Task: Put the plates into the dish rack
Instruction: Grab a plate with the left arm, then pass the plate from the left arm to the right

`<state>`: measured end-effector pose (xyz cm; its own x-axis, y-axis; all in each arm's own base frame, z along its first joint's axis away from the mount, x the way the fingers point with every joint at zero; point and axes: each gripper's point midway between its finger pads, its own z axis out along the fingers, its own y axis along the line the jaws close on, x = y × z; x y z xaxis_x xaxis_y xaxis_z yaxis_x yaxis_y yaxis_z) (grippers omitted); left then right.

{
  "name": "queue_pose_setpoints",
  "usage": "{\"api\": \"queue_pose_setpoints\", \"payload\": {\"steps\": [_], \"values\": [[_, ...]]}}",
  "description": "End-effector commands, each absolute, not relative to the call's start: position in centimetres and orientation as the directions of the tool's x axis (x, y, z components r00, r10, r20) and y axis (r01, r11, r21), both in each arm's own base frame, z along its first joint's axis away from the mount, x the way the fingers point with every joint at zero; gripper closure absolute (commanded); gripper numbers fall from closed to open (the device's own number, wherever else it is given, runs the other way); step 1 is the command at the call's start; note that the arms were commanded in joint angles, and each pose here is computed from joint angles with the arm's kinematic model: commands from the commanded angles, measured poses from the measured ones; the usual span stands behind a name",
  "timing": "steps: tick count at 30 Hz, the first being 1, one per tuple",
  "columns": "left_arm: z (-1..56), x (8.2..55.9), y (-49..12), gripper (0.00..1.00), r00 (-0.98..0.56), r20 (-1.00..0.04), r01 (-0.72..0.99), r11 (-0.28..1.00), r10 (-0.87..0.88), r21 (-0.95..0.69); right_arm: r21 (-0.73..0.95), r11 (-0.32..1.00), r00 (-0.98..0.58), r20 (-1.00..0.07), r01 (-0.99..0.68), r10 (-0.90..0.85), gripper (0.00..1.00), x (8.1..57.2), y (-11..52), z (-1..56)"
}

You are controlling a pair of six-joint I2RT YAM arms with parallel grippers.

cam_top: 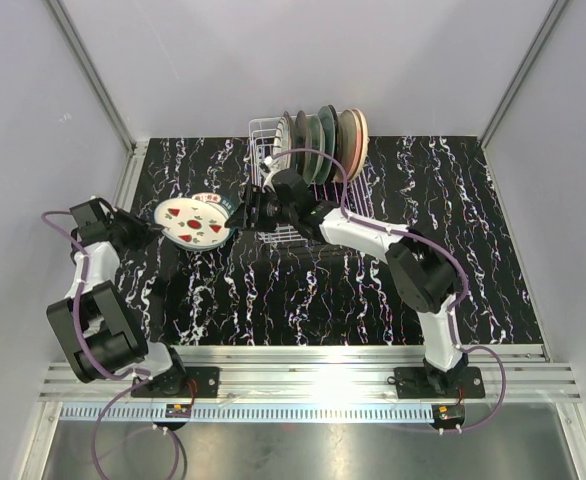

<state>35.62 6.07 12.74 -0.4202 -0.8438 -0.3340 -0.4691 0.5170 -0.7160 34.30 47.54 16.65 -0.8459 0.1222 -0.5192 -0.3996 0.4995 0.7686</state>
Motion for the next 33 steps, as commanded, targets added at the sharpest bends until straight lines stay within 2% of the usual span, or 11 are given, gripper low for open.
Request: {"api": "queue_pose_setpoints", "payload": {"steps": [1,21,33], "values": [[18.5,37.2,5.1,1.0,-0.385,-0.388,-0.278,0.506,-0.837,-0.816,0.799,0.461,-0.864,-0.488,-0.386,0.124,0.34,33.6,49.2,18.5],[19.7,36.5,5.1,1.0,-0.359,-0.407,-0.27,0.511,-0.84,-0.816,0.831,0.525,-0.929,-0.323,-0.186,0.181,0.27,33.4,52.3,14.6],[19.6,36.4,4.7,1.0,-0.357,-0.384,-0.268,0.487,-0.852,-0.831,0.827,0.562,-0.932,-0.224,-0.027,0.285,0.21,33.9,52.8,12.5]]}}
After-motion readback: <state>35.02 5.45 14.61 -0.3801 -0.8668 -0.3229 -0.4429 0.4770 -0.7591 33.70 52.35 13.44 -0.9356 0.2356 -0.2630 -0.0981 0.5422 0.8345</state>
